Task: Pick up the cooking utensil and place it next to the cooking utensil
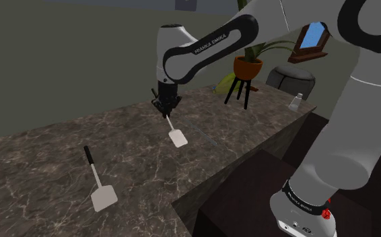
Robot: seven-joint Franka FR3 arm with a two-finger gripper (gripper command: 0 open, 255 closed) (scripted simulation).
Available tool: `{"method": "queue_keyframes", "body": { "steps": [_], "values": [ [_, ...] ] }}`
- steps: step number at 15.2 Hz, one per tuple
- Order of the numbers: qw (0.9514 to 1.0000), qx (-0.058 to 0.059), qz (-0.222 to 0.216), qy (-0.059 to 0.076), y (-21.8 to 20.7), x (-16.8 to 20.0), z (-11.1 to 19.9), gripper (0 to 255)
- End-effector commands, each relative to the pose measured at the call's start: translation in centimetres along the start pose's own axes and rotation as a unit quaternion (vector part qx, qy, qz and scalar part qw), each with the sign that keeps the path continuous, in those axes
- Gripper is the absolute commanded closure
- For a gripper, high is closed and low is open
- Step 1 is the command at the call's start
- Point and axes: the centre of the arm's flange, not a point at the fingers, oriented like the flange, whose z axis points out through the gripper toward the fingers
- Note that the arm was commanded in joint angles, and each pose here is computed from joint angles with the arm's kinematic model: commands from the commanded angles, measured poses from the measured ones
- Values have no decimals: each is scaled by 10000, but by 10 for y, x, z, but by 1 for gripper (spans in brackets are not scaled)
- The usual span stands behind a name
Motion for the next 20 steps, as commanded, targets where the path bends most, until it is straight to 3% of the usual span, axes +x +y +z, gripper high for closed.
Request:
{"method": "queue_keyframes", "body": {
  "steps": [1,7,20],
  "values": [
    [10000,1,8,0,-25,11,0,255],
    [10000,1,8,0,-93,36,2,255],
    [10000,1,8,0,-93,31,70,255]
  ]
}}
